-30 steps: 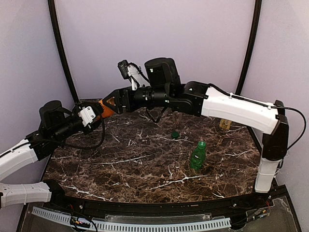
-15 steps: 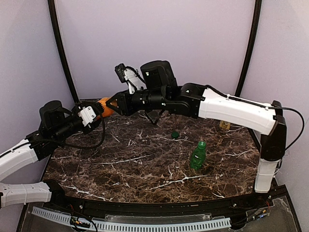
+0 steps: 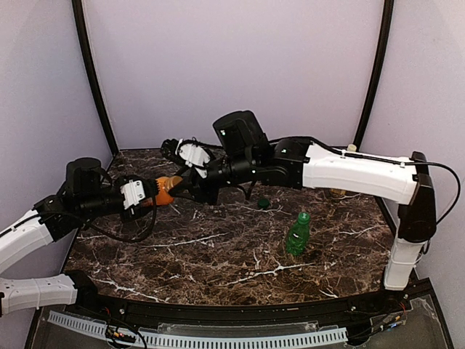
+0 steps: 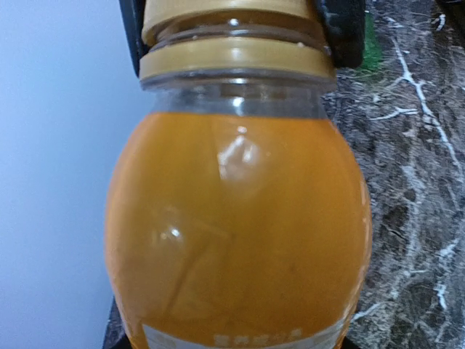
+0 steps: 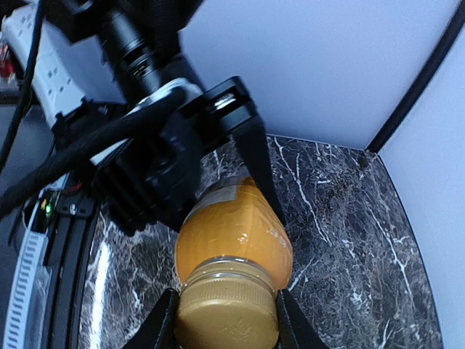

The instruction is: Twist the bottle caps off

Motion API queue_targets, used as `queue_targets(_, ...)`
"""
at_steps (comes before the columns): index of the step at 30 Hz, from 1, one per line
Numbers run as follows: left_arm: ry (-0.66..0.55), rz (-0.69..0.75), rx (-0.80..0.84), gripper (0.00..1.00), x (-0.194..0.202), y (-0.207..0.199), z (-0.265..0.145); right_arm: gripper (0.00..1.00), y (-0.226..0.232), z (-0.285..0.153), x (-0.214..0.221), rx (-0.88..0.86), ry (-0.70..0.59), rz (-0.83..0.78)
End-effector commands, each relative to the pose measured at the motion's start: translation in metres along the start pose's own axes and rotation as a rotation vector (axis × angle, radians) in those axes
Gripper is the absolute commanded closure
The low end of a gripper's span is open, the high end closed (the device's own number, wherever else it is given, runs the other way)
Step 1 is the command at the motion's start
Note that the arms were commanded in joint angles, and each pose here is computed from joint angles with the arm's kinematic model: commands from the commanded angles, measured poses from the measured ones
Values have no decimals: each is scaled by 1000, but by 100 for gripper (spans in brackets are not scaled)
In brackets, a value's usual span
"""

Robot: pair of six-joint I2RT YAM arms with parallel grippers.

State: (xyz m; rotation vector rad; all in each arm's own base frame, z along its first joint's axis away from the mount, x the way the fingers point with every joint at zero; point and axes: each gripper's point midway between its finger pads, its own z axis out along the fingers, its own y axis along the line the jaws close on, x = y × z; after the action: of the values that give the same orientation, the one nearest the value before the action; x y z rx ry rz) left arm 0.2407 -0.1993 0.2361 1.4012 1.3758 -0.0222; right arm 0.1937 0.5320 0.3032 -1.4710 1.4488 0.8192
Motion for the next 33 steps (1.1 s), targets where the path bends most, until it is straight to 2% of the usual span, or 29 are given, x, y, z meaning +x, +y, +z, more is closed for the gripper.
queue_targets(1, -111, -45, 420, 99, -18, -78, -28, 100, 70, -14, 3, -243, -23, -478)
queue_targets(9, -54, 27, 516, 99, 1, -102, -37, 100, 85, -28, 24, -251, -3, -903)
queue_targets(16, -47, 32, 512, 99, 4, -104, -37, 100, 74, -30, 7, -149, -27, -991)
queue_targets(19, -26, -3, 458, 99, 8, -98, -33, 100, 48, -31, -11, -36, -47, -846)
queue_targets(23, 31, -93, 257, 99, 17, -66, -18, 100, -32, -28, -13, 182, -2, -474)
queue_targets(25, 34, -162, 140, 99, 19, -44, -15, 100, -77, -28, 2, 286, 51, -256)
queue_targets(29, 25, -327, -66, 99, 27, -2, -16, 100, -123, -17, 51, 357, 150, 86)
queue_targets(33, 3, -440, -153, 99, 35, 12, -25, 100, -140, 7, 112, 360, 301, 278)
